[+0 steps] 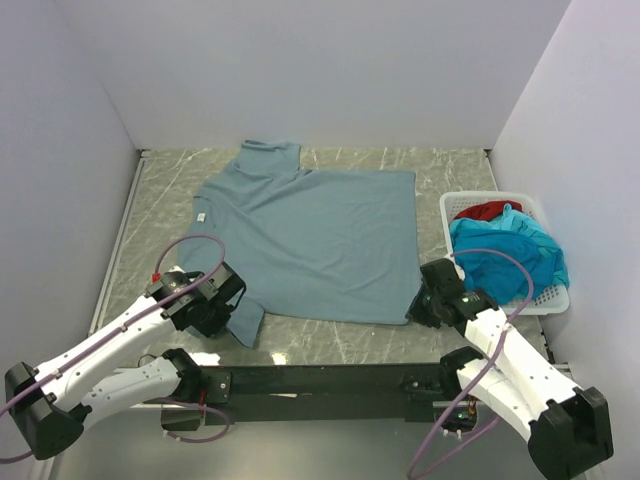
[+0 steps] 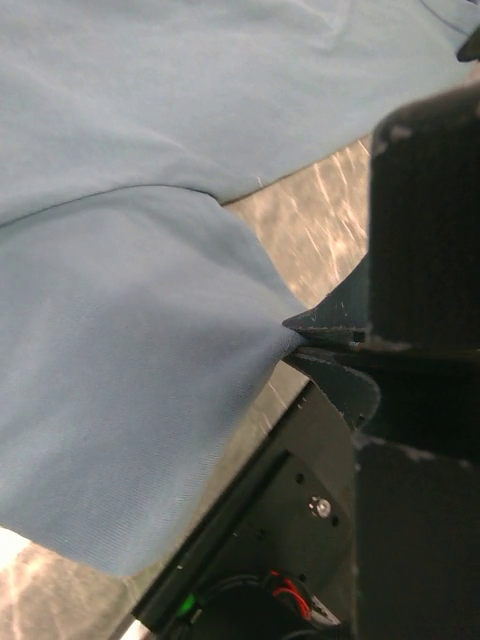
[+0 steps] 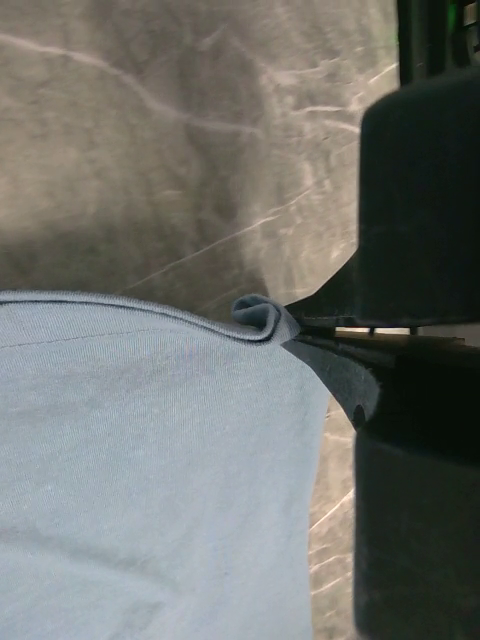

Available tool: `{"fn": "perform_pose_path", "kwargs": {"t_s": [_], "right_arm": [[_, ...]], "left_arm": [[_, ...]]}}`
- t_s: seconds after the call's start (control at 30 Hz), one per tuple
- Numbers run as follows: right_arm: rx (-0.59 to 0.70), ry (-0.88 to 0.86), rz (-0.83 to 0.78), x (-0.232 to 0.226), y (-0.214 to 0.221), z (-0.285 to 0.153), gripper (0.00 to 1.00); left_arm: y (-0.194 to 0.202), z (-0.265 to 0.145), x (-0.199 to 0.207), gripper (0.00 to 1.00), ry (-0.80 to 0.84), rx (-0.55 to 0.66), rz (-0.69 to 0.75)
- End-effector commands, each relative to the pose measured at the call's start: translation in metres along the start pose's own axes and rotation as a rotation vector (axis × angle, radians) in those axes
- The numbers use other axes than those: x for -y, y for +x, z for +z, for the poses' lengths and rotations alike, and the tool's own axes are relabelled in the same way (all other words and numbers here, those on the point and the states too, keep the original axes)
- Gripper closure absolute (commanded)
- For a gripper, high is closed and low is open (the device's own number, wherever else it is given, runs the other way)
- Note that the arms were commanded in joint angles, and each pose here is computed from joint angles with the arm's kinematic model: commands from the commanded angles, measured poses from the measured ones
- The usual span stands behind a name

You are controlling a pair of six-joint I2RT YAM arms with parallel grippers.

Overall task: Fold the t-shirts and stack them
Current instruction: Flatten the tshirt out, then fold the tshirt

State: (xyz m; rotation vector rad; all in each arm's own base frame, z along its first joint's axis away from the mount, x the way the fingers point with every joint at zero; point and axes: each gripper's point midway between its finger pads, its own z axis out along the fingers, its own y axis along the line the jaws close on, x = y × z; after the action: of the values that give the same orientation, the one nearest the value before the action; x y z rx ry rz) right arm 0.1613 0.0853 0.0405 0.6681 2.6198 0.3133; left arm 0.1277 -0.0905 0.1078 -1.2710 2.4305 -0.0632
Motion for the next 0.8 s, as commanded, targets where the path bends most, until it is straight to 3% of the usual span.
{"fn": "perform_pose_path", "kwargs": {"t_s": [0.0, 0.2, 0.37, 0.57, 0.77], "right_arm": [[0.003, 0.008, 0.005, 0.001, 0.0, -0.016, 0.98], [0.04, 0.021, -0.01, -0.001, -0.012, -0.027, 0.98], [0.091, 0.0, -0.024, -0.016, -0.031, -0.029, 0.98], [0.164, -0.023, -0.039, -0.045, -0.067, -0.032, 0.98], [0.207, -0.051, -0.05, -0.065, -0.097, -0.036, 0.99]], "left_arm": [[0.01, -0.003, -0.02, 0.99, -0.047, -0.048, 0.01], [-0.011, -0.02, 0.003, 0.99, 0.048, 0.032, -0.022], [-0.039, -0.032, 0.031, 0.99, 0.12, 0.174, -0.012], [-0.066, -0.055, 0.097, 0.99, 0.262, 0.304, -0.012], [-0.092, -0.043, 0.131, 0.99, 0.284, 0.342, 0.026]]}}
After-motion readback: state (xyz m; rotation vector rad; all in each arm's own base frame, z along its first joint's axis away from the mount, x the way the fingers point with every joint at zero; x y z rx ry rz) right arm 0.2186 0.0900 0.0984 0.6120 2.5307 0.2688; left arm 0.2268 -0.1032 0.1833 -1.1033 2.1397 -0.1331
